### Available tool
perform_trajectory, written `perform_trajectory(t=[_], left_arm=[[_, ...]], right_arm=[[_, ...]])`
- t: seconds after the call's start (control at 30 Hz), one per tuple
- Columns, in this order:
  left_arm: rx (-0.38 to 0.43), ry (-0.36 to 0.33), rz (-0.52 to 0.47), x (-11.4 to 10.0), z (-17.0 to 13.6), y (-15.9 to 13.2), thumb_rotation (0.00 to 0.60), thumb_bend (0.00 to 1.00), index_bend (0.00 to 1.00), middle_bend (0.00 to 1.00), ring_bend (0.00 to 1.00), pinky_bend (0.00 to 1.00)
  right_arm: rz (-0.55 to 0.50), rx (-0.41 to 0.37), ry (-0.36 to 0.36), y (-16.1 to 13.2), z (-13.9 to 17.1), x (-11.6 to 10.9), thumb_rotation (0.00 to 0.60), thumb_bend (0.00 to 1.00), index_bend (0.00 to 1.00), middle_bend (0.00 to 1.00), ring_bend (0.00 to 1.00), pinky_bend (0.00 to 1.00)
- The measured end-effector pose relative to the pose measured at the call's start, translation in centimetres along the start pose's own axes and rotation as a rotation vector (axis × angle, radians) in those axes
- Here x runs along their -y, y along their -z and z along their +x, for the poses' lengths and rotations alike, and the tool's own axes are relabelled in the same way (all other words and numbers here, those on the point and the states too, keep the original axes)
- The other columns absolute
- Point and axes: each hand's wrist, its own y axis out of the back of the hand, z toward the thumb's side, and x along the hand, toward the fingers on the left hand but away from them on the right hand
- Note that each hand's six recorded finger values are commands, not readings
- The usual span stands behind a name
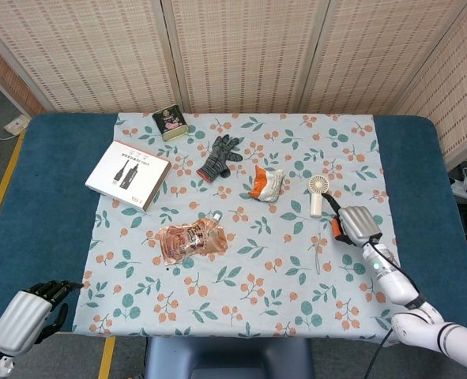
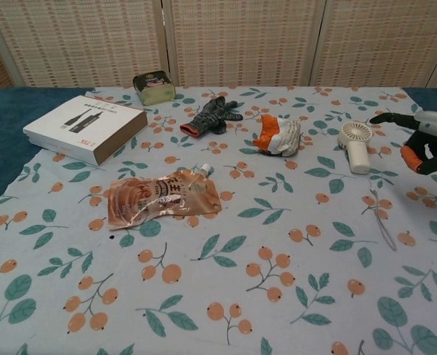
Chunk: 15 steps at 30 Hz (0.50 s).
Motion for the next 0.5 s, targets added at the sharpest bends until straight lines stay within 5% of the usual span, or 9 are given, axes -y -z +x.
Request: perform_trajectory(t=[0.17, 0.5], left_arm=[[-0.006, -0.005, 0.004, -0.1, -0.1, 0.0, 0.6, 0.62, 0.29, 0.36, 0.38, 0.55], [0.01, 0.0, 0.022, 0.2, 0.2, -0.5, 0.6, 0.62, 0.29, 0.36, 0.38, 0.55]], right_arm=[[0.06, 0.014, 0.089, 0.6, 3.9, -0.8, 0.6, 0.54, 0.07, 0.73, 0.52, 0.74], [0.151, 0.13, 0.241, 3.8, 14.1, 0.0, 0.6, 0.31, 0.11, 0.43, 0.27, 0.5]])
